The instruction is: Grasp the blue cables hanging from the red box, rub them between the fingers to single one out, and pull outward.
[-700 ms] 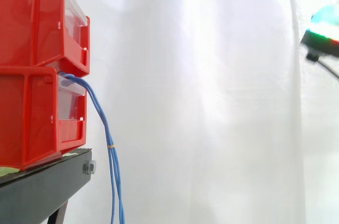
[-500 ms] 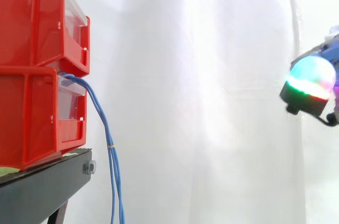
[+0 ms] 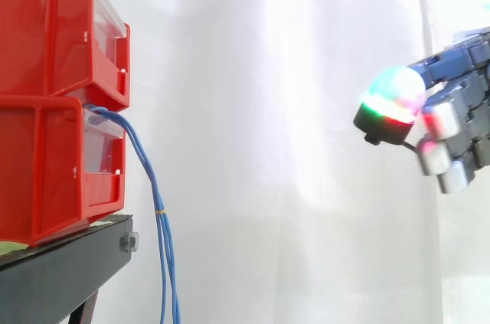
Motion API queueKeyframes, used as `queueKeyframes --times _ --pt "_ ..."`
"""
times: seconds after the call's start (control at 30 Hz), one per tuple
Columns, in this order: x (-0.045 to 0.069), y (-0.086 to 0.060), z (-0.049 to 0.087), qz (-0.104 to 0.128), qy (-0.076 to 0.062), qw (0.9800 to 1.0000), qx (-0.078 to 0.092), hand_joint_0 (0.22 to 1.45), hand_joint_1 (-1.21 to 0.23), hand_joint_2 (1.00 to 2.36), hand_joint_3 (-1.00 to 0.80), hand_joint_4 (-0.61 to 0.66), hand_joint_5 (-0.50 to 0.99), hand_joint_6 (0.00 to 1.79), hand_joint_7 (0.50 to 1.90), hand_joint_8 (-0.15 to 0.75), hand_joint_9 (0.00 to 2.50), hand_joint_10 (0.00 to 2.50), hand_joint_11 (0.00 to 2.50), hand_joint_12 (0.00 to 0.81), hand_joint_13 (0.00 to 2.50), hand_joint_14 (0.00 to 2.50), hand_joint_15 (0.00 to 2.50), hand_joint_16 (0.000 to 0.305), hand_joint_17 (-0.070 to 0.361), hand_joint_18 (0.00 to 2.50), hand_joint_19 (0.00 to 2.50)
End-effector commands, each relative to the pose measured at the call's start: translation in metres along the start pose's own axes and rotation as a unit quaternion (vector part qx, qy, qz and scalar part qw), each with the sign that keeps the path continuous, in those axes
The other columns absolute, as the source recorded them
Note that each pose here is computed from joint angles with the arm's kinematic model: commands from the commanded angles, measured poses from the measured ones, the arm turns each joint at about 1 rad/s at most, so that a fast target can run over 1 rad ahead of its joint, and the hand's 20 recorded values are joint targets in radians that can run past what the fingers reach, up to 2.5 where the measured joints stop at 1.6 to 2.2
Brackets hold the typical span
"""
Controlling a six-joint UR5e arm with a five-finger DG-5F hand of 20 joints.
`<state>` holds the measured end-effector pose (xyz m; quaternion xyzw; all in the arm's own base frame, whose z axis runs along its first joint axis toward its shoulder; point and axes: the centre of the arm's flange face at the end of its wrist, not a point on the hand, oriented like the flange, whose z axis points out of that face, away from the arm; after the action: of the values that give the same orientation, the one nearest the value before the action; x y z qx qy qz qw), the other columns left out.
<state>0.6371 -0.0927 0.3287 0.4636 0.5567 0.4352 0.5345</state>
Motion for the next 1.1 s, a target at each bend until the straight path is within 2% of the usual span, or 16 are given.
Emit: queueKeyframes --times 0.0,0.1,0.2,0.27,0.43,0.47,0.5,0.6,0.7,0.8,0.87,0.9,0.93,0.97,1.03,1.07 --pt "0.0 0.0 0.001 -0.008 -0.019 0.9998 0.003 0.47 -0.53 1.0 -0.5 0.34 -0.14 0.5 0.75 0.306 0.69 0.0 0.18 0.38 0.52 0.01 0.18 0.051 0.116 0.45 0.29" --pt "0.001 0.0 0.001 -0.017 -0.027 0.9995 0.004 0.47 -0.51 1.0 -0.5 0.34 -0.15 0.5 0.69 0.296 0.62 0.0 0.02 0.388 0.4 0.0 0.08 0.052 0.117 0.32 0.19" --pt "0.005 0.001 0.002 -0.024 -0.026 0.9994 0.001 0.46 -0.52 1.0 -0.5 0.33 -0.15 0.5 0.67 0.293 0.58 0.0 0.0 0.39 0.35 0.0 0.04 0.055 0.124 0.26 0.15" --pt "0.007 0.004 0.004 -0.027 -0.029 0.9992 -0.005 0.46 -0.61 1.0 -0.5 0.34 -0.16 0.5 0.65 0.291 0.55 0.0 0.0 0.395 0.35 0.0 0.04 0.058 0.13 0.29 0.17" --pt "0.009 0.004 0.004 -0.03 -0.036 0.9989 -0.004 0.46 -0.72 1.0 -0.5 0.34 -0.17 0.5 0.66 0.287 0.53 0.0 0.0 0.391 0.38 0.0 0.06 0.059 0.132 0.35 0.18" --pt "0.009 0.002 0.005 -0.034 -0.038 0.9987 -0.002 0.47 -0.77 1.0 -0.5 0.35 -0.17 0.5 0.67 0.286 0.53 0.0 0.0 0.392 0.39 0.0 0.07 0.058 0.131 0.36 0.16" --pt "0.013 -0.01 0.01 -0.037 -0.037 0.9986 0.008 0.47 -0.77 1.0 -0.5 0.35 -0.17 0.5 0.67 0.286 0.53 0.0 0.0 0.392 0.39 0.0 0.07 0.058 0.131 0.36 0.16" --pt "0.017 -0.025 0.015 -0.038 -0.038 0.9984 0.017 0.46 -0.85 1.0 -0.5 0.36 -0.16 0.5 0.69 0.288 0.54 0.0 0.0 0.395 0.35 0.0 0.06 0.059 0.134 0.34 0.12" --pt "0.022 -0.026 0.021 -0.027 -0.039 0.9989 0.0 0.44 -0.89 1.0 -0.5 0.37 -0.16 0.5 0.69 0.291 0.55 0.0 0.0 0.407 0.3 0.0 0.04 0.059 0.133 0.27 0.11" --pt "0.025 -0.023 0.024 -0.029 -0.05 0.9983 -0.011 0.39 -0.84 1.0 -0.5 0.4 -0.15 0.5 0.69 0.308 0.56 0.0 0.01 0.43 0.27 0.0 0.05 0.064 0.143 0.2 0.12" --pt "0.025 -0.023 0.025 -0.032 -0.06 0.9976 -0.011 0.37 -0.81 1.0 -0.5 0.41 -0.14 0.5 0.7 0.314 0.56 0.0 0.0 0.438 0.22 0.0 0.04 0.066 0.148 0.11 0.12" --pt "0.027 -0.034 0.028 -0.038 -0.069 0.9969 -0.002 0.37 -0.81 1.0 -0.5 0.41 -0.14 0.5 0.7 0.313 0.56 0.0 0.0 0.439 0.22 0.0 0.04 0.066 0.148 0.1 0.11" --pt "0.028 -0.038 0.03 -0.039 -0.071 0.9967 0.002 0.37 -0.76 1.0 -0.5 0.41 -0.13 0.5 0.7 0.309 0.54 0.0 0.01 0.439 0.17 0.0 0.06 0.066 0.147 0.01 0.14" --pt "0.031 -0.052 0.034 -0.04 -0.075 0.9963 0.009 0.39 -0.75 1.0 -0.5 0.41 -0.12 0.5 0.71 0.301 0.53 0.0 0.01 0.434 0.15 0.0 0.06 0.064 0.144 0.0 0.15" --pt "0.036 -0.063 0.041 -0.039 -0.074 0.9965 0.01 0.41 -0.75 1.0 -0.5 0.4 -0.12 0.5 0.72 0.29 0.53 0.0 0.0 0.422 0.14 0.0 0.06 0.061 0.138 0.0 0.14" --pt "0.038 -0.067 0.051 -0.036 -0.076 0.9964 0.002 0.44 -0.75 1.0 -0.5 0.38 -0.11 0.5 0.73 0.279 0.52 0.0 0.0 0.408 0.13 0.0 0.06 0.058 0.131 0.0 0.15"
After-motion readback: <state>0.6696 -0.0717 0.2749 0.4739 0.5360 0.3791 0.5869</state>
